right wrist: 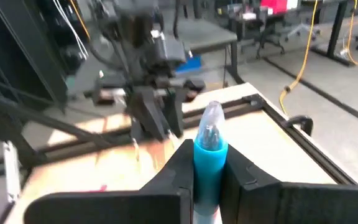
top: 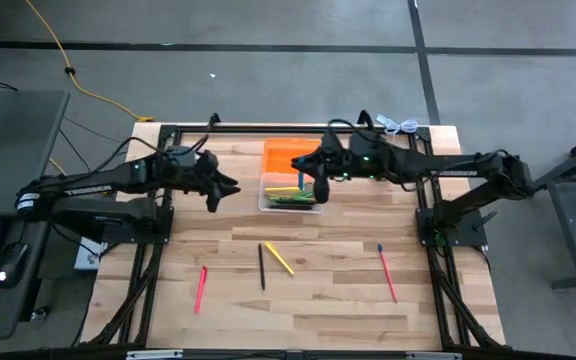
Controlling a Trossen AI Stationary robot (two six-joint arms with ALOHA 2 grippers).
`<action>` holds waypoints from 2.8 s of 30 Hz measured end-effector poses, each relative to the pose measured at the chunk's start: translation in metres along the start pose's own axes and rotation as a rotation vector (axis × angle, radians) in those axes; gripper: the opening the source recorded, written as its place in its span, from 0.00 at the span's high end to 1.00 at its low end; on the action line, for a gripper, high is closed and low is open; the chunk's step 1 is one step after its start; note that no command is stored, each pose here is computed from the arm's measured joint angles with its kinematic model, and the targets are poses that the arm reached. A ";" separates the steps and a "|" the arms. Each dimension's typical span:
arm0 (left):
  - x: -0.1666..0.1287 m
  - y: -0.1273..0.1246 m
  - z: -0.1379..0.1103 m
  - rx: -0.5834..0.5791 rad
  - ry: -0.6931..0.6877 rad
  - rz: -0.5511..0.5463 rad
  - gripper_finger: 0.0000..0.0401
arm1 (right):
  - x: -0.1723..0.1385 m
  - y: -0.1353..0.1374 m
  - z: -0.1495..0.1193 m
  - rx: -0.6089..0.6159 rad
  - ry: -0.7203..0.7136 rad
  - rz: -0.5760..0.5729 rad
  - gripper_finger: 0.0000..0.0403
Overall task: Pick & place school supplies into a supply box
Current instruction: Put the blue pen into the orange supply box
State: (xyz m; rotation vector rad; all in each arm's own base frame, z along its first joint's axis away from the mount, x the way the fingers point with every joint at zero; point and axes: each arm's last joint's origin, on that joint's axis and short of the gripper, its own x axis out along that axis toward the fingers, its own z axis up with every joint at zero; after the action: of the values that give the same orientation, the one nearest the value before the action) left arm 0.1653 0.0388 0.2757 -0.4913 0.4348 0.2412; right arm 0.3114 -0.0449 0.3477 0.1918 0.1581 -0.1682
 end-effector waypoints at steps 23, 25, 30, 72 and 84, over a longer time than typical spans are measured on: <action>-0.023 0.010 -0.025 0.005 -0.100 -0.014 0.58 | 0.052 -0.002 0.001 -0.081 0.142 -0.066 0.96; -0.024 0.010 -0.025 0.013 -0.102 -0.013 0.58 | 0.052 -0.002 0.001 -0.082 0.142 -0.067 0.96; -0.024 0.008 -0.023 0.050 -0.133 -0.025 0.58 | 0.052 -0.002 -0.001 -0.083 0.160 -0.073 0.96; -0.025 0.008 -0.023 0.122 -0.122 -0.042 0.58 | 0.125 -0.003 -0.009 -0.244 0.507 -0.100 0.96; -0.025 0.008 -0.024 0.133 -0.115 -0.038 0.58 | 0.132 -0.006 -0.026 -0.244 0.586 -0.109 0.96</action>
State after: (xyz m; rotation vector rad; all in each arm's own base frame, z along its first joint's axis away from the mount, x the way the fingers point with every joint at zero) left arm 0.1328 0.0308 0.2649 -0.3534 0.3270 0.2017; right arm 0.4356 -0.0652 0.2991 -0.0161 0.7688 -0.1960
